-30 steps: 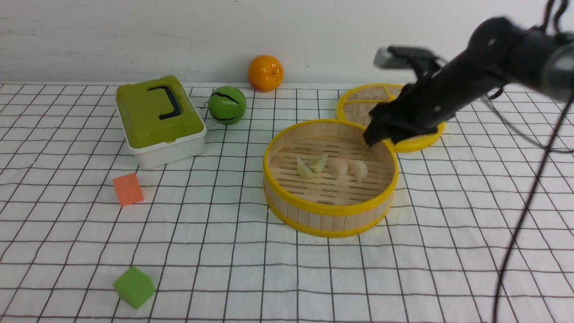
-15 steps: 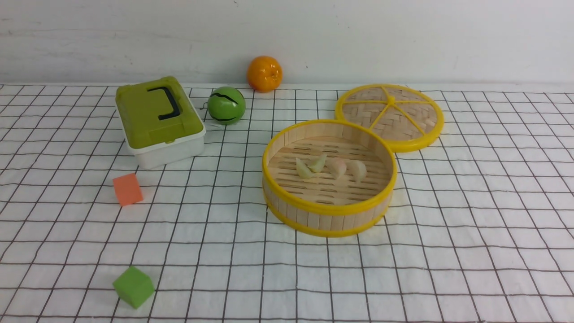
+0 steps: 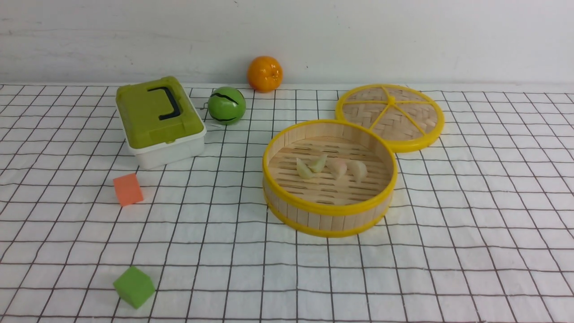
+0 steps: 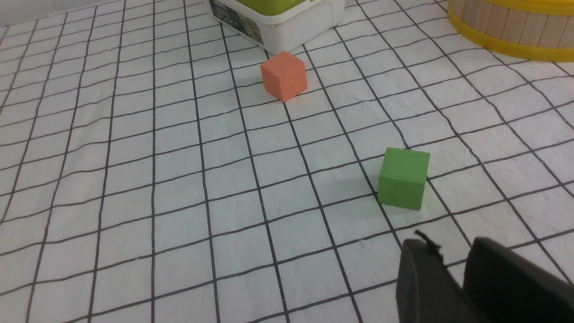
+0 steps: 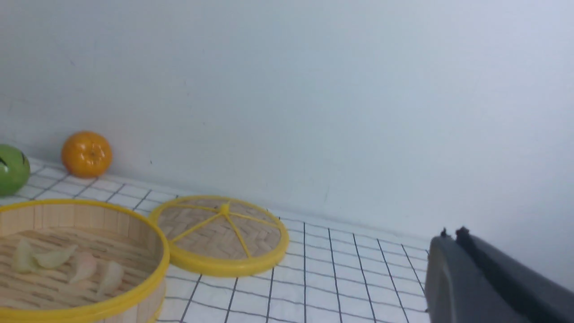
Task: Put the dumplings into the steamer on the table with the white tablecloth.
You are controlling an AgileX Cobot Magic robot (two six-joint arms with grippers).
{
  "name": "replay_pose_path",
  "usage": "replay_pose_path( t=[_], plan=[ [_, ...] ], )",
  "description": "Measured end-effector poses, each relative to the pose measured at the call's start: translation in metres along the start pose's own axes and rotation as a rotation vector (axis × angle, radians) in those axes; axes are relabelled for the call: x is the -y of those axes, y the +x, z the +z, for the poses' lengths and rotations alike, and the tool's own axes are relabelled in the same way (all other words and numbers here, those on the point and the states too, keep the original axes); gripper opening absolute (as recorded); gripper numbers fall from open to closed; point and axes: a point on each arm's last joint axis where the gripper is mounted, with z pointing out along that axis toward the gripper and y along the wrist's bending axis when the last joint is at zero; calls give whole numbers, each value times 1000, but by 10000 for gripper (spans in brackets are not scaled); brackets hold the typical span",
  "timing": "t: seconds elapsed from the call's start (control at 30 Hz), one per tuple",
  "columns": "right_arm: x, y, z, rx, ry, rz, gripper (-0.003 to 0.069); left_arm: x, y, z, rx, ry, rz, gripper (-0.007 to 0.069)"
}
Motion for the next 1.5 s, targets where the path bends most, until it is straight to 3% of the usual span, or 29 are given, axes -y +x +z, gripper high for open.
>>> replay_pose_path(
  t=[0.13, 0.4, 0.5, 0.53, 0.57, 0.73, 1.5],
  plan=[
    [-5, 34, -25, 93, 10, 12, -6, 0, 0, 0, -2, 0, 0, 146],
    [-6, 42, -24, 19, 2, 4, -3, 0, 0, 0, -1, 2, -2, 155],
    [-6, 48, -24, -49, -3, 17, 0, 0, 0, 0, -1, 2, -2, 160],
    [-7, 52, -24, -79, -46, 24, 1, 0, 0, 0, -1, 2, -2, 161],
    [-7, 55, -25, -118, -9, 30, 1, 0, 0, 0, -1, 2, -2, 162],
    [-11, 86, -37, -458, -47, 36, 9, 0, 0, 0, 0, 2, -2, 164],
    [-10, 87, -38, -489, -50, -1, 26, 0, 0, 0, 0, 2, -2, 185]
  ],
)
